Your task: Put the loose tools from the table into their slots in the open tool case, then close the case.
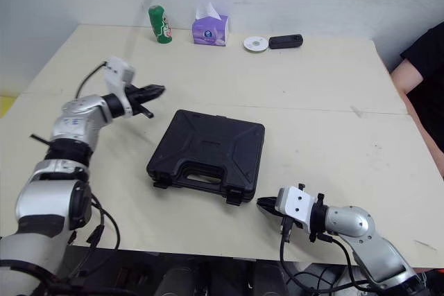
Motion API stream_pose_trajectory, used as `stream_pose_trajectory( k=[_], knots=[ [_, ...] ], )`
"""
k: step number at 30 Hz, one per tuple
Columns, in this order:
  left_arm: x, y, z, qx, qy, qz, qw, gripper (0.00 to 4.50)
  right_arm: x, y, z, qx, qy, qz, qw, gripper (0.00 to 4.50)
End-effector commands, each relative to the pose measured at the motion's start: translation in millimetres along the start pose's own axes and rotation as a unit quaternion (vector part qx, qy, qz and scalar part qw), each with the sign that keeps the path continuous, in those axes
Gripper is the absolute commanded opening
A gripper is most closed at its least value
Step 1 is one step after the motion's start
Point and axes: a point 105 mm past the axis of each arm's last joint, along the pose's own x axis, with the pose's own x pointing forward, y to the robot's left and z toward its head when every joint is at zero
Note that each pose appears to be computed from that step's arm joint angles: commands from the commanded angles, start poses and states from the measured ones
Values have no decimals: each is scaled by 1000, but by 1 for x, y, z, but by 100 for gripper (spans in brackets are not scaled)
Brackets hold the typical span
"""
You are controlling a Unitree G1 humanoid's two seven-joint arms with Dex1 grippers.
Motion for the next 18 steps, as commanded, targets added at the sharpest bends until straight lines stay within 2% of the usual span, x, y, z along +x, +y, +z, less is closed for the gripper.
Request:
stream_pose_trajectory(
  k=[1,4,10,13,18],
  knots=[
    [1,0,8,18,10,-16,1000,10,5,16,2,9,5,28,1000,0],
    [5,-1,17,-27,-8,-19,999,10,9,21,2,4,8,31,999,0],
    [8,-10,1,18,60,-51,997,10,22,26,5,-6,-3,27,1000,0],
    [7,-12,-3,22,76,-60,995,10,26,25,8,-7,-9,17,1000,0],
    [5,-14,-10,55,89,-76,992,10,29,10,4,10,-2,-49,999,0]
  ],
)
